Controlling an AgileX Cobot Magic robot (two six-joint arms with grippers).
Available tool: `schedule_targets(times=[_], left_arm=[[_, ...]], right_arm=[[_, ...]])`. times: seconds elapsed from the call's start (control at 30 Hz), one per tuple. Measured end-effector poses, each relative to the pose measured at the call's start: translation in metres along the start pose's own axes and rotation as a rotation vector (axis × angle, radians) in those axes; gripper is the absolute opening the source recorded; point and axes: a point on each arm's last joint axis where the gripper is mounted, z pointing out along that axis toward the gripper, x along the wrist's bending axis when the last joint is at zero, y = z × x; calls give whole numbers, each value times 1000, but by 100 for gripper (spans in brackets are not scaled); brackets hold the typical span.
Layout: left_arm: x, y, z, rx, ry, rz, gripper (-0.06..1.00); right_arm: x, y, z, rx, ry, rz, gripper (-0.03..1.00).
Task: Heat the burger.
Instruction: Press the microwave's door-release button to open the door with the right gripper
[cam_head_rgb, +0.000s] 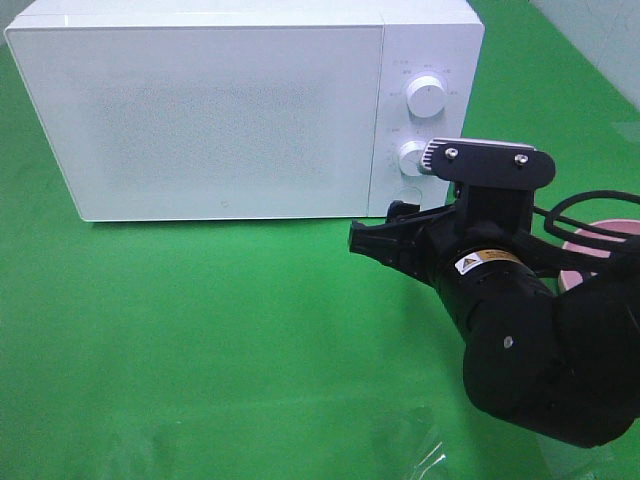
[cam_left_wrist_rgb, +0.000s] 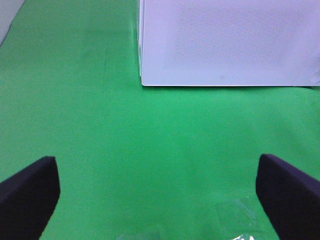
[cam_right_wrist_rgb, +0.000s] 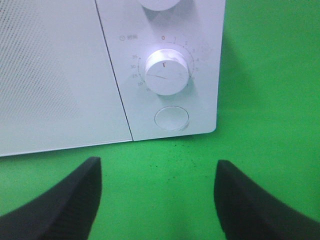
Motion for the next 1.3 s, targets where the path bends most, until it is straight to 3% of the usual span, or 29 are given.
schedule_targets(times=[0.1,0.17,0.2,0.23,0.27,0.3,0.33,0.37,0.4,0.43,0.47,0.53,0.77,1.03,1.3], left_arm=[[0,0,0,0,0,0,99],[0,0,0,0,0,0,99],[0,0,0,0,0,0,99],[0,0,0,0,0,0,99],[0,0,0,0,0,0,99],[0,0,0,0,0,0,99],[0,0,0,0,0,0,99],[0,0,0,0,0,0,99],[0,0,0,0,0,0,99],[0,0,0,0,0,0,99],[0,0,0,0,0,0,99],[0,0,0,0,0,0,99],[0,0,0,0,0,0,99],[0,0,0,0,0,0,99],[0,0,0,0,0,0,99]], right_arm=[[0,0,0,0,0,111,55],[0,0,0,3,0,315,45],[0,0,0,3,0,315,45],[0,-1,0,9,0,465,38],[0,-1,0,9,0,465,38],[1,-3,0,30,-3,609,35],[1,-4,0,43,-5,664,28],[1,-4,0,43,-5,664,28],[1,-6,0,64,-11,780,24],[1,-6,0,64,-11,780,24],[2,-8,0,97,-18,884,19],[4,-10,-1,120,-13,953,16],[10,-12,-2,180,35,1004,0],[3,-8,11,204,47,1067,0],[-21,3,38,187,56,1153,0]])
